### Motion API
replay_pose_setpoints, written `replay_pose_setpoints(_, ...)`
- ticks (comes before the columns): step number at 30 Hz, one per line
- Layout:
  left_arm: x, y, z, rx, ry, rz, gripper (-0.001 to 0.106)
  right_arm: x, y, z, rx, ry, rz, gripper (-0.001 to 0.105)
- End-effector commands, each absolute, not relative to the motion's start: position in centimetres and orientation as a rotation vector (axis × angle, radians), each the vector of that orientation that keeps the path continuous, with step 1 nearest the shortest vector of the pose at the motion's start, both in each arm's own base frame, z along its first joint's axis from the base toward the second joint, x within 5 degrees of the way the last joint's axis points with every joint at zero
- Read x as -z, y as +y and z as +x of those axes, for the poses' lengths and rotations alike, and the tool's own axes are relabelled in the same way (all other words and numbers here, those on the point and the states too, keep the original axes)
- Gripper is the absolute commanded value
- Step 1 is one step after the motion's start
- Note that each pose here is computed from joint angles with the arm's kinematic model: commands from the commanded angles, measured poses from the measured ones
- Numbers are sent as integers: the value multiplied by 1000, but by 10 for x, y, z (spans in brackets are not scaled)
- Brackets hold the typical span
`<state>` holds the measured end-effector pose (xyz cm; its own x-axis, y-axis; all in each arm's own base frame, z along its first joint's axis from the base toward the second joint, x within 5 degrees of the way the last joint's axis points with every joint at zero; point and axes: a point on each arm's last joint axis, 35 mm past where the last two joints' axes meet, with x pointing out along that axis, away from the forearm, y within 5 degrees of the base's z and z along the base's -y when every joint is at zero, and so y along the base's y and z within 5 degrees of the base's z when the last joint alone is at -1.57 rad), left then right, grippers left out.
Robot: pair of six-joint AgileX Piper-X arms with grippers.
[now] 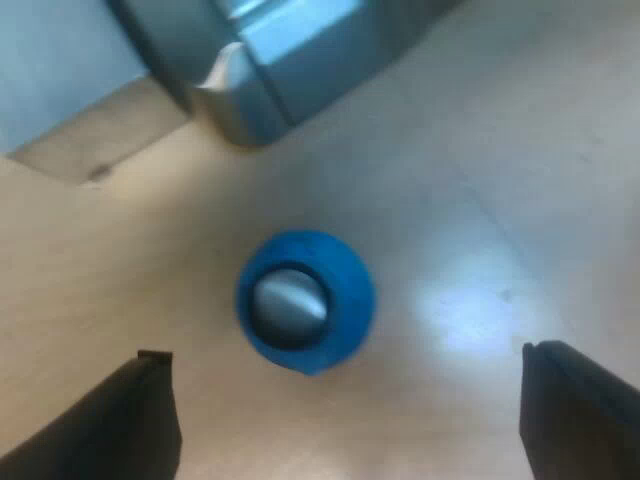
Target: Grind coffee beans and then tamp
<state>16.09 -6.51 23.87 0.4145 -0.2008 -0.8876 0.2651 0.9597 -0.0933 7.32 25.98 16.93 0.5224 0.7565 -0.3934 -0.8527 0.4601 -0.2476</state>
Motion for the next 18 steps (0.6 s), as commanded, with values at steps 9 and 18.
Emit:
replay_pose_setpoints(9,-213,-65,192,291,1170,40,72,-173,262,73,-1005,227,-434,70)
replay_pose_setpoints(18,-181,-70,208,278,1286,60,72,-173,262,73,-1005,227,-434,70)
